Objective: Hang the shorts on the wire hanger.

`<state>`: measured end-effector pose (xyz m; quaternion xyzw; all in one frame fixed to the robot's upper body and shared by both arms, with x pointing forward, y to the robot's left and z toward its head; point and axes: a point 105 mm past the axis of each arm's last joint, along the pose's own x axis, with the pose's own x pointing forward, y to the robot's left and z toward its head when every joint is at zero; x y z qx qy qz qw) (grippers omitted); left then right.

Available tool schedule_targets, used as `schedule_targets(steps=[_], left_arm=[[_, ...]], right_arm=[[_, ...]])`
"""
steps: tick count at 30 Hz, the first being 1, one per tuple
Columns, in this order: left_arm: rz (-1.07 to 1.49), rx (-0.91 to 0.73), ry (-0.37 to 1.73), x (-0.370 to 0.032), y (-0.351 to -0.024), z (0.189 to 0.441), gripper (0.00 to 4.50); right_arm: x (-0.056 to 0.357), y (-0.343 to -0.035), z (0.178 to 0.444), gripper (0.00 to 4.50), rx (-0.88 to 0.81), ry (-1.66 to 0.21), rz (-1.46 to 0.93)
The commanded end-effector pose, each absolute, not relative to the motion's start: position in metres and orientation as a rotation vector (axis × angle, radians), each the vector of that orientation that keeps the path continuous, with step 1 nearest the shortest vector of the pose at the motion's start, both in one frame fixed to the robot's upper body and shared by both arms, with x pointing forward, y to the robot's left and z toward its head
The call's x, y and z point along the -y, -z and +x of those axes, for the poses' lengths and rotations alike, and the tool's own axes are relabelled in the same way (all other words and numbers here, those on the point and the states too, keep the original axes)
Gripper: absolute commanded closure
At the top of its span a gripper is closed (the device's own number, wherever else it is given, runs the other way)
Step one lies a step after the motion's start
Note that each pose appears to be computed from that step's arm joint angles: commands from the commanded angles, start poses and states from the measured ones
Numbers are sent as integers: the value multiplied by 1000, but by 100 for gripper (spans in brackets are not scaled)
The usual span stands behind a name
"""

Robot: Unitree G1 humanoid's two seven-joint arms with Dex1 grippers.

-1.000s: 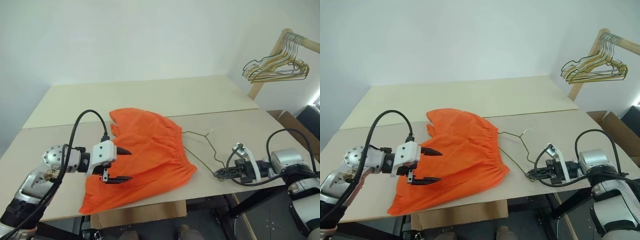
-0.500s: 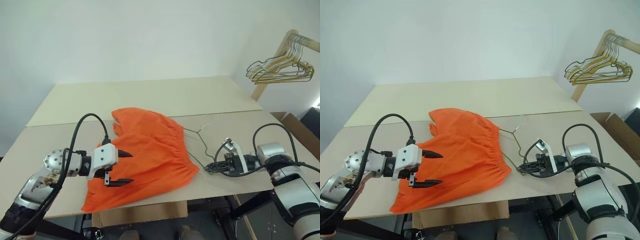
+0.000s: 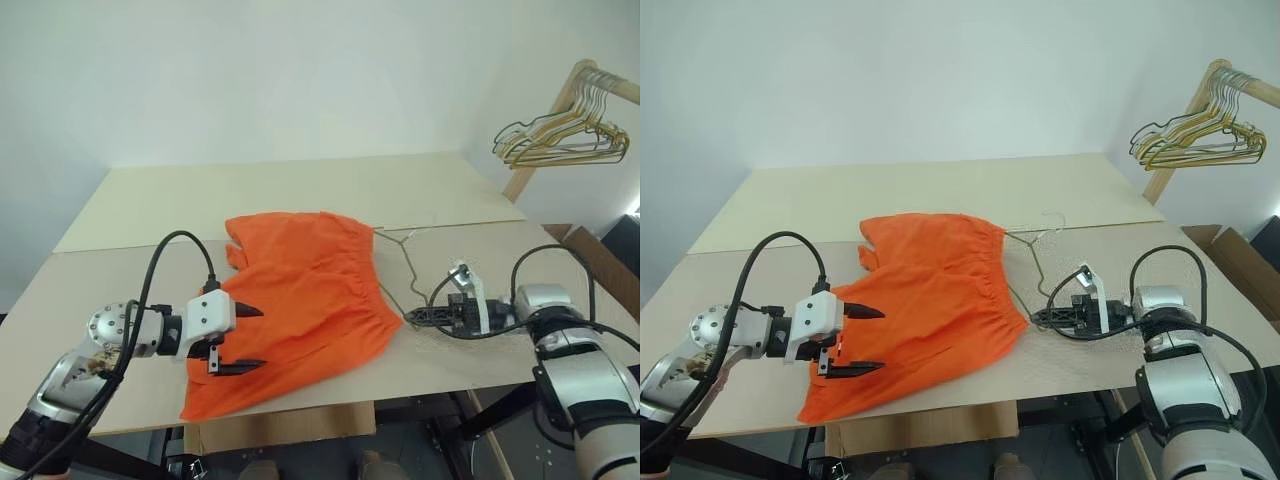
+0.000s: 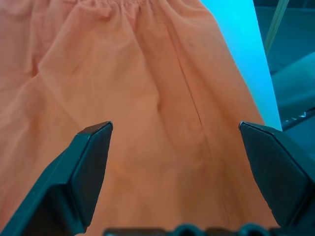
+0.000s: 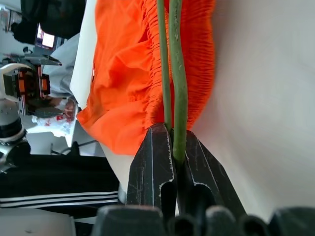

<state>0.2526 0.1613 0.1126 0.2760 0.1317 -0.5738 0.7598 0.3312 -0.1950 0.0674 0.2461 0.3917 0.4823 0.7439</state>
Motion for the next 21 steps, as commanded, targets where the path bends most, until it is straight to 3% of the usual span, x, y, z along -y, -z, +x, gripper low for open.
schedule_targets(steps=[1,4,7,14,21], left_arm=[[648,-227,1267,-156,-126,256,4],[654,-194,1253,-156,-134,266,4],[661,-106,1180,-154,-149,292,4],[651,129,1073,-154,-225,352,4],[800,81,1126,-166,-267,391,4]], right_arm=[[185,-84,345,450,-679,-1104,352],[179,-89,355,450,-566,-1072,218],[172,-100,364,450,-460,-1062,73],[162,-110,361,450,-394,-1146,-167],[144,-108,356,450,-405,-1234,-337]])
